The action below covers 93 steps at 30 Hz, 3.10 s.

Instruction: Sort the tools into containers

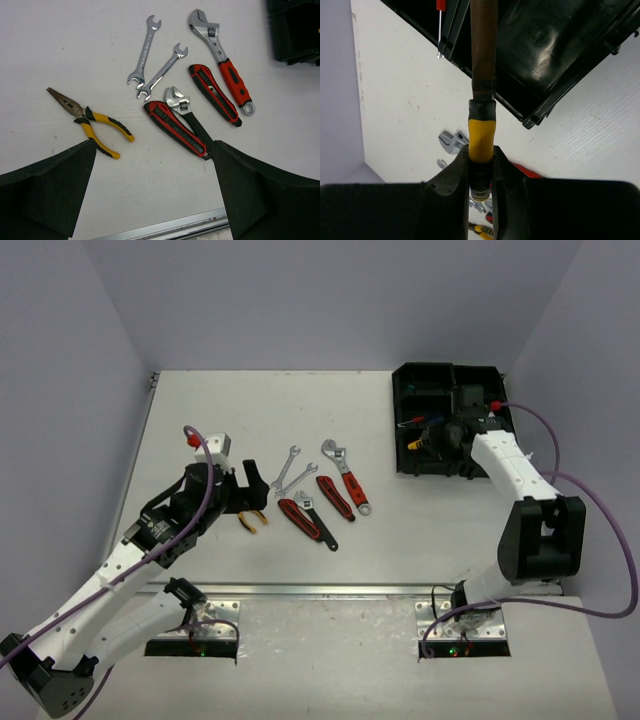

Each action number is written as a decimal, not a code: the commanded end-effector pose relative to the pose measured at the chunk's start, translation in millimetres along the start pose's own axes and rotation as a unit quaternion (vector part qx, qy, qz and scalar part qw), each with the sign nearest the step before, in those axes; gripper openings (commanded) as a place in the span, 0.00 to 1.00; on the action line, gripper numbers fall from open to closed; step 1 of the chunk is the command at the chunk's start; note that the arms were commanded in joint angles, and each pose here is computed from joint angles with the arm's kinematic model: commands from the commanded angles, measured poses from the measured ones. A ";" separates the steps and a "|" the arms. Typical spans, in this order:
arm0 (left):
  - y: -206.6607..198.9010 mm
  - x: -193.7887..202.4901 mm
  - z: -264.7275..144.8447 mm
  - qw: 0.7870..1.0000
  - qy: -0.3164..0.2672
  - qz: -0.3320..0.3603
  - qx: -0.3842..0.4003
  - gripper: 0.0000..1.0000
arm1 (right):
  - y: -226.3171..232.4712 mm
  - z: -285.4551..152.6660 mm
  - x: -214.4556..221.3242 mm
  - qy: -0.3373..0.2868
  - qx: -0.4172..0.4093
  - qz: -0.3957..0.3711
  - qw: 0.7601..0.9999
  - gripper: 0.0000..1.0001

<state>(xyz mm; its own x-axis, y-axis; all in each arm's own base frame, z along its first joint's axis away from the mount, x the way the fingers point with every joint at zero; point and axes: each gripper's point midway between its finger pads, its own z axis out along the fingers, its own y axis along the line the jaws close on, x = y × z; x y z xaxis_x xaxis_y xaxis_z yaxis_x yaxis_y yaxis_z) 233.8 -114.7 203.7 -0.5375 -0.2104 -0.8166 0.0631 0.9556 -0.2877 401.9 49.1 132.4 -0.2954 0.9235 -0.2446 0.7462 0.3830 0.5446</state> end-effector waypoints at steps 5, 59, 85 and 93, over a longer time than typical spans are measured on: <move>-10.9 -11.4 -3.8 0.999 -0.024 0.003 0.029 1.00 | 22.1 11.5 -13.6 -0.003 0.000 0.140 0.990 0.00; 110.7 109.6 90.0 0.903 0.119 -0.221 -0.348 0.62 | -14.0 -92.0 135.9 0.176 -0.271 -0.439 0.838 0.99; 85.4 137.8 108.8 0.937 0.168 -0.174 -0.252 0.00 | -6.5 -140.5 189.4 0.268 -0.407 -0.471 0.736 0.99; 2.8 74.8 71.1 0.982 0.055 -0.165 -0.071 0.00 | -9.3 -134.1 262.5 0.343 -0.430 -0.488 0.678 0.99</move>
<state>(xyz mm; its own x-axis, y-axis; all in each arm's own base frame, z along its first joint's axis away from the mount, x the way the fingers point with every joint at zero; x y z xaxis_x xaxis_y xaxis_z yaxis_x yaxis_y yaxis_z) 236.7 -110.8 50.0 -0.6800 -0.4798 -0.5544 -0.4107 0.8757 -0.2540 238.4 259.5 170.8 -0.8475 -0.0630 -0.5271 -0.4789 0.5190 0.7080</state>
